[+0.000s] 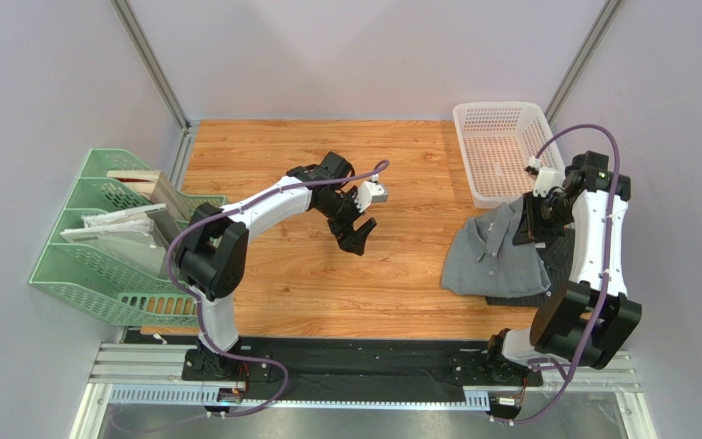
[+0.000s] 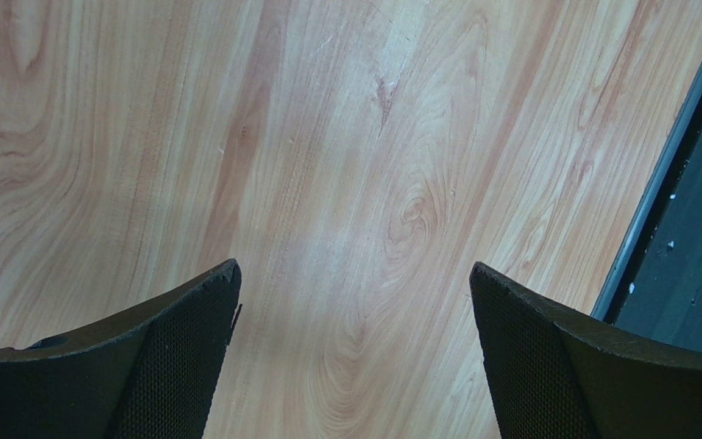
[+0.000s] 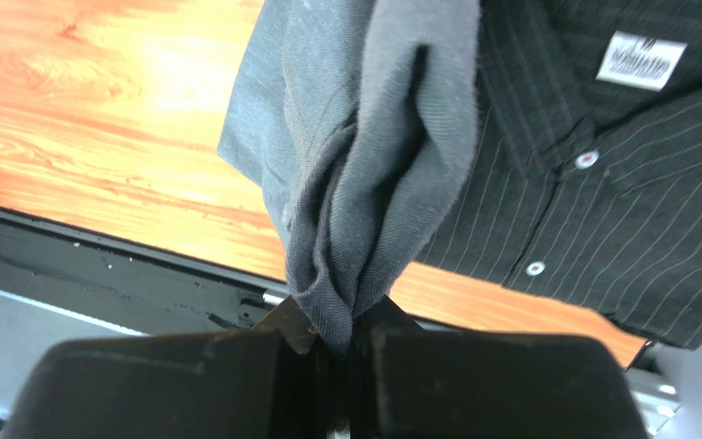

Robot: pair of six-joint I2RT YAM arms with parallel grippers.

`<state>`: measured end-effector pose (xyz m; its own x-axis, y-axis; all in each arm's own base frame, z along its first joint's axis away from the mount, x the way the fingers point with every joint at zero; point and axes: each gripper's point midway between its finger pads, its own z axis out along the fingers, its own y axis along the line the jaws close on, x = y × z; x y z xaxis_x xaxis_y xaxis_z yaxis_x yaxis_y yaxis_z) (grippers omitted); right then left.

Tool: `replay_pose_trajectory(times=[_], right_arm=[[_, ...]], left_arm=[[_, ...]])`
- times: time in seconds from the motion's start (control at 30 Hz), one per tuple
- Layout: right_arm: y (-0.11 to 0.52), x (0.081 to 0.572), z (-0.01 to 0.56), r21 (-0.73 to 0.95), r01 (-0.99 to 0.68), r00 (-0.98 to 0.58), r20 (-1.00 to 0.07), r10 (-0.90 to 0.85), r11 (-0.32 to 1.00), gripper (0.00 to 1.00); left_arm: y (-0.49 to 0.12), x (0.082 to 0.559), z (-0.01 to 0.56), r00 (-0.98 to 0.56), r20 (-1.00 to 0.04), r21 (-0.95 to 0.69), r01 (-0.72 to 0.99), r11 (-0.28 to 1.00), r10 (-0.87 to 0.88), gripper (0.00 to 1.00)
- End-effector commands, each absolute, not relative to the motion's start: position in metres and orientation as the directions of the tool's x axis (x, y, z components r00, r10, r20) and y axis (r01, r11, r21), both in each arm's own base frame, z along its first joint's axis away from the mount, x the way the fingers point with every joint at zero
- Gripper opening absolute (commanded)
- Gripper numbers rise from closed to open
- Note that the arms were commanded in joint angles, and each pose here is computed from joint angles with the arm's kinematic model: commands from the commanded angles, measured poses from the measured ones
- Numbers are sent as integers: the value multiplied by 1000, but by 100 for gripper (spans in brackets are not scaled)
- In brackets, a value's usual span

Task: Fold and stack the long sleeve shirts
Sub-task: Neatly place the folded shirt to the corner

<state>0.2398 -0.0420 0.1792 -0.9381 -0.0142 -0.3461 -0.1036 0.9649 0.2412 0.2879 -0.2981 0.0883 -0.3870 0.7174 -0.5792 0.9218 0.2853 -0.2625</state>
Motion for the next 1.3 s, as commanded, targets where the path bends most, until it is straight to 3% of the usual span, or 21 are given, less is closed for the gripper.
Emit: replay_pose_trajectory(times=[0.0, 0.3, 0.57, 0.8, 1.03, 1.17, 1.2, 1.27], right_arm=[[-13, 155, 191, 329, 2, -996, -88, 33, 944, 0], [-43, 171, 210, 180, -27, -989, -145, 0, 983, 0], [-67, 180, 206, 102, -71, -994, -92, -62, 992, 0], [-76, 171, 173, 202, -129, -990, 30, -138, 971, 0], [-119, 187, 159, 273, -181, -982, 1, -188, 945, 0], [-129, 207, 152, 310, -183, -982, -26, -185, 933, 0], [-128, 208, 150, 323, -180, -983, -24, -182, 929, 0], [-124, 212, 144, 360, -161, -986, -17, -166, 919, 0]], left_arm=[[-300, 294, 109, -321, -651, -194, 946, 258, 688, 99], [-302, 292, 103, -322, -659, -202, 946, 252, 680, 99], [-298, 292, 91, -314, -641, -196, 949, 246, 700, 99], [-302, 294, 81, -334, -629, -221, 943, 251, 702, 99], [-302, 292, 90, -334, -643, -221, 943, 251, 690, 99], [-325, 288, 120, -358, -744, -277, 934, 227, 564, 99], [-334, 288, 128, -470, -730, -372, 882, 288, 496, 99], [-360, 298, 149, -548, -747, -471, 836, 281, 377, 97]])
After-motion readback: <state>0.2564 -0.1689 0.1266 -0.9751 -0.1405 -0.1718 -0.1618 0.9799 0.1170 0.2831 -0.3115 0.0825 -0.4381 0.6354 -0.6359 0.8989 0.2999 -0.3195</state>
